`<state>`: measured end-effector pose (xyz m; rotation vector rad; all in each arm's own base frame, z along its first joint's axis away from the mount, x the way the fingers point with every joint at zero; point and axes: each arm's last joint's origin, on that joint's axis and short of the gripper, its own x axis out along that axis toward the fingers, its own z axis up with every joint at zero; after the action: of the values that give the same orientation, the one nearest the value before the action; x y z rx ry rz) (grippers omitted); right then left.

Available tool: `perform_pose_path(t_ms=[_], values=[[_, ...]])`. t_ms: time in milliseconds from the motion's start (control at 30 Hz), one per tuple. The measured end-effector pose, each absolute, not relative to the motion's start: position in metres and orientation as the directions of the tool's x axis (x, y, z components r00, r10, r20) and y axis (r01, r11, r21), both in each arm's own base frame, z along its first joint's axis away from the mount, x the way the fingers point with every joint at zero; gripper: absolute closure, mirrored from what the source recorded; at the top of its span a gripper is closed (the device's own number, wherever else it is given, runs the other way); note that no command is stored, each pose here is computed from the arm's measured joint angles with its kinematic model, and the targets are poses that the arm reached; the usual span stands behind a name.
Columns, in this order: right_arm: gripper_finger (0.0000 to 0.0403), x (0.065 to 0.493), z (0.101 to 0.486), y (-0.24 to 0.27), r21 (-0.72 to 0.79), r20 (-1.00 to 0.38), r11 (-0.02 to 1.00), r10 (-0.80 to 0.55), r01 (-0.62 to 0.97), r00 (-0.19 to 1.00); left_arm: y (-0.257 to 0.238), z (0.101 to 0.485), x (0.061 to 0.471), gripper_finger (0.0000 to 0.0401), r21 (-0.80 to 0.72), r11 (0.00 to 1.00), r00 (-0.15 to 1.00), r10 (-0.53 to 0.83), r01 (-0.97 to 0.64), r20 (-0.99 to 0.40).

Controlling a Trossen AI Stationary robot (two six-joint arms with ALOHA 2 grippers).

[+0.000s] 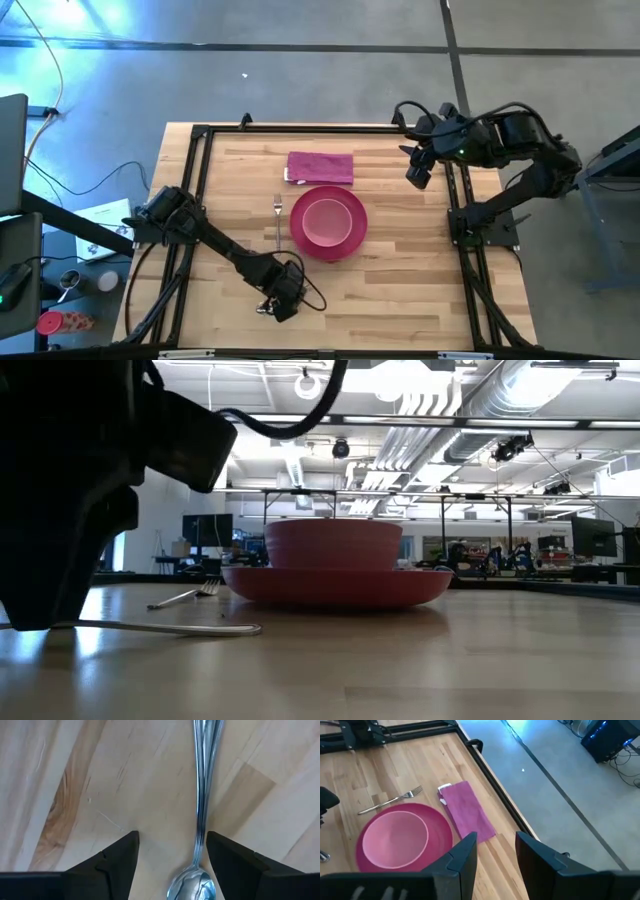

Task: Set table place
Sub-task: Put the silver spoon into the pink bowl

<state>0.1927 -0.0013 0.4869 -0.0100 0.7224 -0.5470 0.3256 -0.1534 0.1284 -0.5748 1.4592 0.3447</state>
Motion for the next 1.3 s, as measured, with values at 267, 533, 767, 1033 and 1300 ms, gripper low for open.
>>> perform_pose_path(t_ms=[267, 533, 767, 1033, 1300], values=[[0.0277, 0.193, 0.487, -0.001, -0.193, -0.625, 0.860, -0.479, 0.472, 0.617, -0.156, 0.126, 0.321, 0.0192, -0.066, 0.803, 0.106, -0.004, -0.593, -0.994], [0.0277, 0.193, 0.487, -0.001, -0.186, -0.624, 0.859, -0.479, 0.478, 0.618, -0.153, 0.122, 0.319, 0.0376, -0.030, 0.801, 0.070, 0.015, -0.597, -0.997], [0.0277, 0.193, 0.487, -0.001, -0.188, -0.625, 0.862, -0.475, 0.472, 0.619, -0.150, 0.155, 0.324, 0.0394, 0.079, 0.859, -0.032, 0.073, -0.505, -0.997], [0.0280, 0.195, 0.486, -0.007, -0.136, -0.668, 0.909, -0.378, 0.394, 0.641, -0.148, 0.229, 0.339, 0.0398, 0.200, 0.933, 0.014, 0.214, -0.300, -0.977], [0.0341, 0.218, 0.479, -0.043, 0.095, -0.709, 0.971, -0.088, 0.219, 0.699, -0.102, 0.295, 0.353, 0.0400, 0.378, 0.908, 0.076, 0.396, -0.180, -0.915]])
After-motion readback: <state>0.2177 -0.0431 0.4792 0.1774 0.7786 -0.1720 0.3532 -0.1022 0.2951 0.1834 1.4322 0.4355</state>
